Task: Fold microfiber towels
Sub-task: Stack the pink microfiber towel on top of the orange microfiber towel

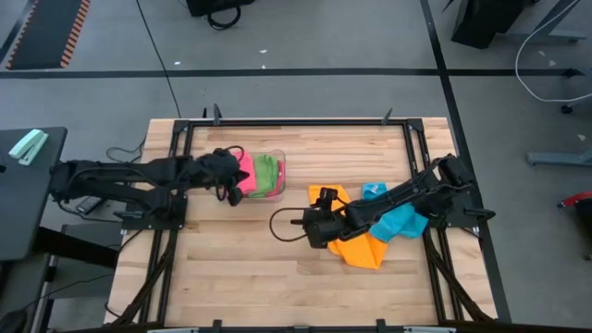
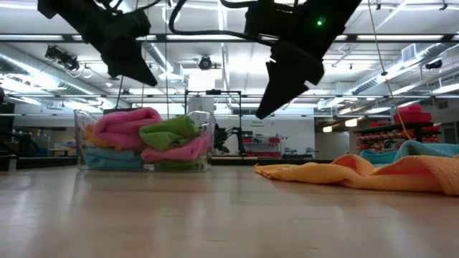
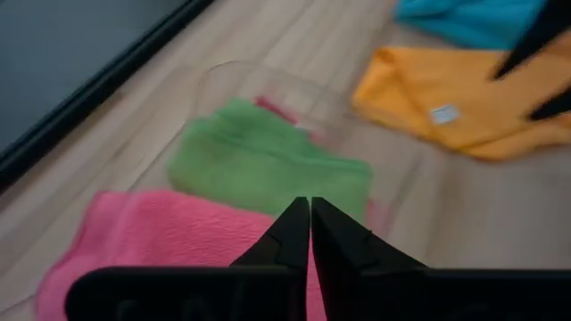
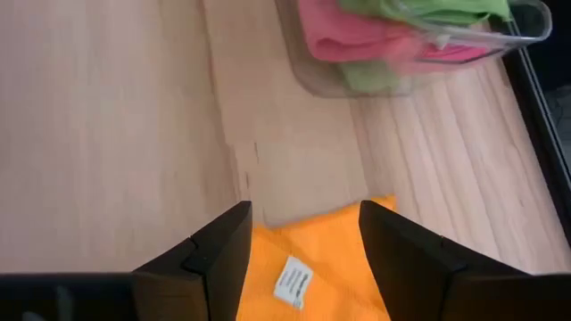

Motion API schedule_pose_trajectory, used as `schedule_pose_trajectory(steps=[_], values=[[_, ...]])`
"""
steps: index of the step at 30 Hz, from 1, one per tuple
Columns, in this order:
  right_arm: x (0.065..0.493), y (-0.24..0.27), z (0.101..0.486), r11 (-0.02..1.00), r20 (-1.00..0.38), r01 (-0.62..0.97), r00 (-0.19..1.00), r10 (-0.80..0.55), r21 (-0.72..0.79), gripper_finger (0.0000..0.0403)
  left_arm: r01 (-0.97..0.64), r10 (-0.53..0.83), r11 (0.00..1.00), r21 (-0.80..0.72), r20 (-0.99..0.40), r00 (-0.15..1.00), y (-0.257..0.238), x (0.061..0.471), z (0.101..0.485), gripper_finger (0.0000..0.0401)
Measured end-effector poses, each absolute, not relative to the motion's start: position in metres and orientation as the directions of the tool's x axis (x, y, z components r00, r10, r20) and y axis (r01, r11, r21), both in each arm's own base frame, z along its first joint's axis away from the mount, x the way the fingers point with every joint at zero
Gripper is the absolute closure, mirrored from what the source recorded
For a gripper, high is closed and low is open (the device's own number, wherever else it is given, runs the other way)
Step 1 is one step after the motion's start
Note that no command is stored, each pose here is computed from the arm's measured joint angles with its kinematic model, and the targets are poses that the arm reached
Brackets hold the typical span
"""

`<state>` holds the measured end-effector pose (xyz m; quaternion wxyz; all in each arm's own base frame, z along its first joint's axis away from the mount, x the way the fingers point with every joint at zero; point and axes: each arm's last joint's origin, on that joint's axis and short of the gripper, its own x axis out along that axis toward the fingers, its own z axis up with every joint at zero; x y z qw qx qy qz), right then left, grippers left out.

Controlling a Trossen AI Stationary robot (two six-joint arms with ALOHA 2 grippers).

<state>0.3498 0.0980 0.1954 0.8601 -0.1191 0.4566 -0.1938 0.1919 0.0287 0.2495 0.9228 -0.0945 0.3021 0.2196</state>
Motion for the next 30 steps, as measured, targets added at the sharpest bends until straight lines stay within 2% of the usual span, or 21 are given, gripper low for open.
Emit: schedule_pose_trajectory(steps=[4,8,12,19,23,30], values=[[0.353,0.095,0.196,0.897,-0.731,0.221,0.521,-0.441,-0.383,0.0194,-0.484,0.371,0.875,-0.004,-0.636,0.676,0.025,0.202,0.238,0.0369],[0.353,0.094,0.196,0.890,-0.732,0.150,0.518,-0.442,-0.431,0.0196,-0.417,0.291,0.909,-0.008,-0.704,0.648,0.016,0.206,0.227,0.0360],[0.355,0.088,0.197,0.862,-0.717,0.096,0.514,-0.472,-0.498,0.0196,-0.383,0.252,0.924,0.006,-0.762,0.597,0.003,0.201,0.220,0.0335],[0.360,0.061,0.197,0.851,-0.717,0.147,0.479,-0.507,-0.504,0.0196,-0.390,0.362,0.909,0.147,-0.741,0.565,-0.016,0.199,0.216,0.0276],[0.365,0.055,0.198,0.876,-0.732,0.147,0.497,-0.467,-0.459,0.0196,-0.329,0.405,0.909,0.256,-0.733,0.547,-0.025,0.203,0.209,0.0248],[0.371,0.057,0.201,0.884,-0.709,0.117,0.555,-0.436,-0.452,0.0196,-0.279,0.484,0.875,0.396,-0.741,0.466,-0.029,0.211,0.190,0.0238]])
